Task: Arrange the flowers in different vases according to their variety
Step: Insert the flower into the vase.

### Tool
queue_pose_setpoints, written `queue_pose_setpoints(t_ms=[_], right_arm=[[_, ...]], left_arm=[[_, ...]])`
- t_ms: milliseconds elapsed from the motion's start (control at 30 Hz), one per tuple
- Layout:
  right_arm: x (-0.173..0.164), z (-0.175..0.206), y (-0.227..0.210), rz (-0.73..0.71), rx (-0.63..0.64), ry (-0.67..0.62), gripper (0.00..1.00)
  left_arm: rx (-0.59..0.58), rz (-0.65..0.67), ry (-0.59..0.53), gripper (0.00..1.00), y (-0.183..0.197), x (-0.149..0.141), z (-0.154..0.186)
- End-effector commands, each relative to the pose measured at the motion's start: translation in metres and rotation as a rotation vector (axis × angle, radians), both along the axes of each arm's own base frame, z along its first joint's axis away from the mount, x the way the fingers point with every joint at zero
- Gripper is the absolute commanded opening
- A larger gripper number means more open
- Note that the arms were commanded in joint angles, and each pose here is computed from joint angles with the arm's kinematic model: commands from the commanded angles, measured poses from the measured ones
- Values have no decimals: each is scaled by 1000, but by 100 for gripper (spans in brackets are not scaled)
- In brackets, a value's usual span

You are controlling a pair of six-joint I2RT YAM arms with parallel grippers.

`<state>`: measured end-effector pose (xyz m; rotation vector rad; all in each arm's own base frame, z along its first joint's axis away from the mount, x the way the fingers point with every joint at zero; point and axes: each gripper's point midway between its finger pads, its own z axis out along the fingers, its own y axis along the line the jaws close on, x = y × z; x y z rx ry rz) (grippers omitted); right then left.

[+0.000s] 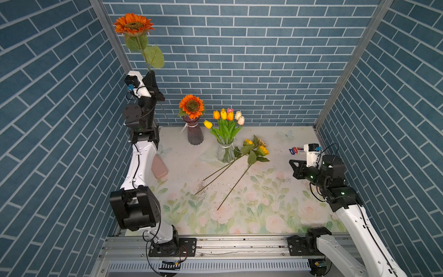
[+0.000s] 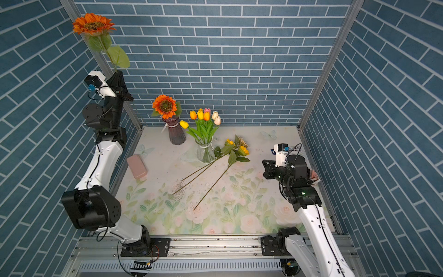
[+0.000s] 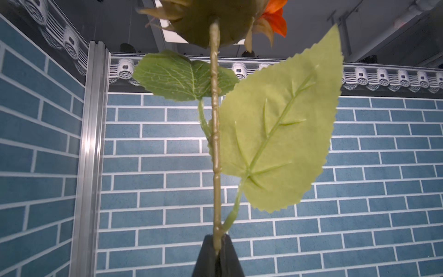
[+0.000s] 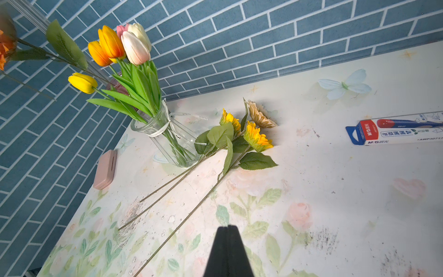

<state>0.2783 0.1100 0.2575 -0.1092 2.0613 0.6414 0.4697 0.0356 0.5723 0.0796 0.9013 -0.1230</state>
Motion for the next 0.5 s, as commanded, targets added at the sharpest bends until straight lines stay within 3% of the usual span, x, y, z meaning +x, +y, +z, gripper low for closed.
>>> queue_pose_setpoints(t_ms=[0,467], right_arm=[[9,-3,-2,-16,-12,-12,0],[28,-16,-1,-20,-35,33,0]], left_arm=[[-23,-74,-216,0,-3,-27,41],[-157,-205,-207,0,8,51,-11]])
